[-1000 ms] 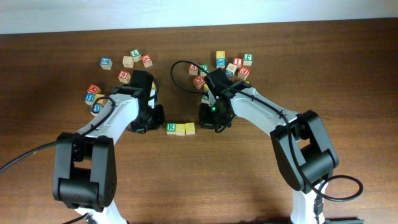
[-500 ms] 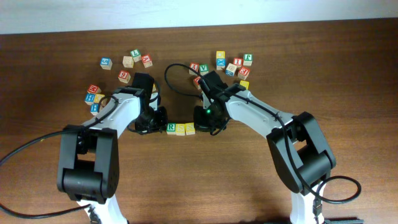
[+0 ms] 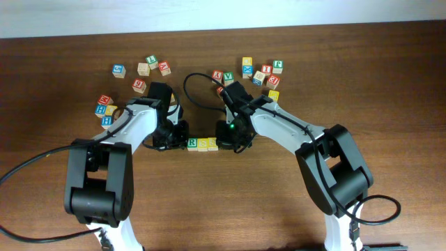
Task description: Spell out RSS
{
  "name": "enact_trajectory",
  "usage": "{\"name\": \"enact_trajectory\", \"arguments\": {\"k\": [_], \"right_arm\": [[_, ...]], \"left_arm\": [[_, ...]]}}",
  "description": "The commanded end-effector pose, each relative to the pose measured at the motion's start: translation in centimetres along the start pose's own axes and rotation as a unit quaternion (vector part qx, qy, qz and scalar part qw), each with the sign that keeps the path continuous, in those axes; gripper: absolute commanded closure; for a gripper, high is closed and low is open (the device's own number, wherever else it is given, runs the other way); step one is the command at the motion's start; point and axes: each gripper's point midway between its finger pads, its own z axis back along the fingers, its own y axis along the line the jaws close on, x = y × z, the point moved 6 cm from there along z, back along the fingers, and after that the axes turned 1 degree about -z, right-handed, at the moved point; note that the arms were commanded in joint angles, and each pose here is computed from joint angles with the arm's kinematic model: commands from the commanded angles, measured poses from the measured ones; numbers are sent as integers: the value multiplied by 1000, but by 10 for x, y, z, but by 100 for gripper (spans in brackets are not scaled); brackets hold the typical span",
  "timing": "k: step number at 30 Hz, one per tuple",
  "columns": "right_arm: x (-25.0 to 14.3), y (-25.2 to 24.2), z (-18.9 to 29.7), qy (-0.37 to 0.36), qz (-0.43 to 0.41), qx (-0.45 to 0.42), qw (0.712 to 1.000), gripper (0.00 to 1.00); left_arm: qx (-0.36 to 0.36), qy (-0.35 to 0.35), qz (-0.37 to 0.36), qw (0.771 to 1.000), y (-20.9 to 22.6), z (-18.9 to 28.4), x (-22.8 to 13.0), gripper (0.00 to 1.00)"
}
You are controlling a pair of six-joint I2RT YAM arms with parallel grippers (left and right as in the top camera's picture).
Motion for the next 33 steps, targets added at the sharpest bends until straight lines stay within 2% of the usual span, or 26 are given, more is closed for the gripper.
{"name": "enact_trajectory", "arguments": {"k": [1,24,33], "right_arm": [[-3,5,-6,11,-3,16,1000,96],[-2,4,-4,3,-2,5,1000,96],[1,-4,7,-12,-11,-52,999,96]], "left_arm": [[-7,38,-5,999,3,-18,-11,100],[7,33,-8,999,5,-16,-8,100],[31,26,-9,999,9,-11,-4,100]]}}
